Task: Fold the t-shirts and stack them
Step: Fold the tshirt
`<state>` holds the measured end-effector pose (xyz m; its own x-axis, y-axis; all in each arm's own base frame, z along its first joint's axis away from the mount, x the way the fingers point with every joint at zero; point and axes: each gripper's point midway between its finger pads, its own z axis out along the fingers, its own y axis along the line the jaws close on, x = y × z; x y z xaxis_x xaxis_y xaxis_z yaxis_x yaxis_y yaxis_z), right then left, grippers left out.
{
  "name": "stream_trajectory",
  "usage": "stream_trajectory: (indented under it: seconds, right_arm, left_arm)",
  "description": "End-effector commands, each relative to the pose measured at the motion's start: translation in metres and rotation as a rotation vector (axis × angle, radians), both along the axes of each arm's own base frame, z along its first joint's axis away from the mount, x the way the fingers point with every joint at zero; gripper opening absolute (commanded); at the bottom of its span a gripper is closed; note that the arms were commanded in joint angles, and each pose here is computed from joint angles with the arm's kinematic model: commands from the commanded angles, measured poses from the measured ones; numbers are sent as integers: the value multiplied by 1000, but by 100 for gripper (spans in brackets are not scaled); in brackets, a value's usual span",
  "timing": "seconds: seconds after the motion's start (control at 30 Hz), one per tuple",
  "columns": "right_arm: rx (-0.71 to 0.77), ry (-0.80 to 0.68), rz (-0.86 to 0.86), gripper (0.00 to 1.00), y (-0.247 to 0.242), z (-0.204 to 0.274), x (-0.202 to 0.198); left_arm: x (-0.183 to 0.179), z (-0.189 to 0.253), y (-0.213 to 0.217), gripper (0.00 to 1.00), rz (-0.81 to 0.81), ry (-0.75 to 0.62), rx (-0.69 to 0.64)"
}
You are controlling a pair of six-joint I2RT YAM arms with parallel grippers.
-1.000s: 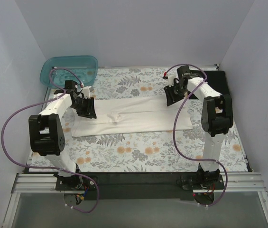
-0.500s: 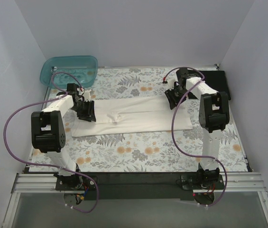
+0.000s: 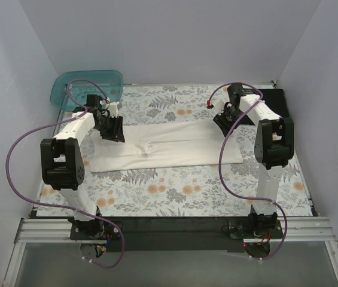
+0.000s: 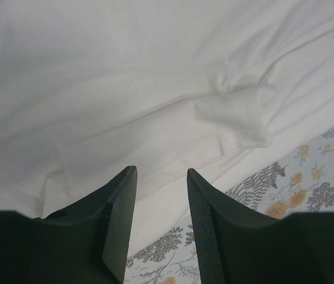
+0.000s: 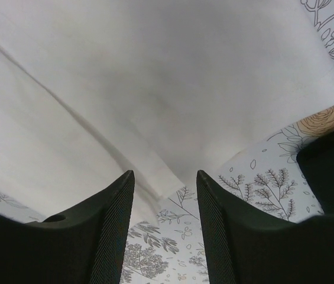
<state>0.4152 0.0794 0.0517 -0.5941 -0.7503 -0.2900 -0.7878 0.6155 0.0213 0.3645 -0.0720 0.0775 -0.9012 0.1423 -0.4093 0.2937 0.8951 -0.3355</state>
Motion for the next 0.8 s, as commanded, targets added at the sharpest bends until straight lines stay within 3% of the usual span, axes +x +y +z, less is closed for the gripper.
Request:
stream_trajectory:
  seconds: [0.0, 0.4, 0.63, 0.73, 0.77]
  right_arm:
    - [-59, -60, 68, 52, -11, 16, 13]
    - [-80, -29, 84, 45, -12, -5, 19]
    - [-90, -17, 86, 20, -14, -10, 18]
    - [-92, -28, 85, 1, -15, -6, 19]
    - [-94, -28, 88, 1, -14, -5, 18]
  left_arm:
    - [14, 10, -11, 39, -31, -28, -32]
    - [9, 1, -6, 39, -26, -16, -2]
    - [10, -4, -3, 39, -20, -10, 12]
    - [11, -5, -3, 39, -19, -6, 12]
    - [11, -5, -3, 39, -19, -6, 13]
